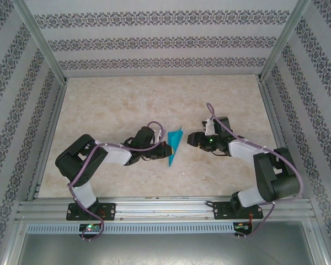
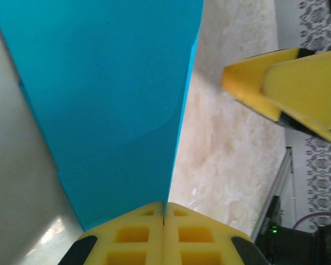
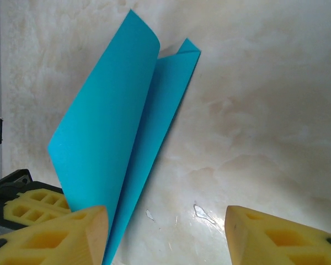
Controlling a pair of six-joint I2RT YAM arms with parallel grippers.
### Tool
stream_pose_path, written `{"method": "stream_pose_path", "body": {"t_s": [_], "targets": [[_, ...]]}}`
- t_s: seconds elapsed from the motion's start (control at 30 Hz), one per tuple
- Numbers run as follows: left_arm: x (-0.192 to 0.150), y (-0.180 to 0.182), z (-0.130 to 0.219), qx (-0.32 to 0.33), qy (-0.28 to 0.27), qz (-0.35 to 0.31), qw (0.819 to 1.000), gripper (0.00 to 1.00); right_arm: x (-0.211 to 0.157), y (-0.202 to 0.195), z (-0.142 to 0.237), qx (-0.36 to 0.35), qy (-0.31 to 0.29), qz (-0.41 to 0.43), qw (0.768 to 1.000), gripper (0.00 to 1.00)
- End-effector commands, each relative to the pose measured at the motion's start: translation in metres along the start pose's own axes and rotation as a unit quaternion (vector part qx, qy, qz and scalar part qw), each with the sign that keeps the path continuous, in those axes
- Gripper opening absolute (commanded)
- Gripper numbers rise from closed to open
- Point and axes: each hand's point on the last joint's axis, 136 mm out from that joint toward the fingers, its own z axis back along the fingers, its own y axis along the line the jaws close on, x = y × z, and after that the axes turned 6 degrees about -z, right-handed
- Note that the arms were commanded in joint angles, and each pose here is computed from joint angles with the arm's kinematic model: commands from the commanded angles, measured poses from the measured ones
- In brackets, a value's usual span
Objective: Fold a paper plane with a square sheet of paper (fold left side to right side)
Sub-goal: Fold the wing for the fifth time at the center of the table.
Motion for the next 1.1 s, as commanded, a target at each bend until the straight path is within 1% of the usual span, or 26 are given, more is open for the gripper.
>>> {"method": "stream_pose_path", "body": {"t_s": [0.0,0.37,0.9,1.07], "targets": [[0.013,-0.012,0.000,-0.045,-0.028,0.011,0.999,0.00,0.002,0.004,-0.008,0.005,-0.005,-0.001,1.000,0.56],[0.011,-0.002,-0.008,-0.061,-0.029,0.049,0.996,0.00,0.005,0.010,-0.025,0.002,-0.010,-0.012,1.000,0.49],[0.013,0.012,-0.011,-0.079,-0.041,0.087,0.992,0.00,0.011,0.018,-0.045,0.011,-0.013,-0.018,1.000,0.47],[0.015,0.013,-0.011,-0.084,-0.045,0.093,0.991,0.00,0.016,0.022,-0.050,0.013,-0.015,-0.017,1.000,0.45]]}}
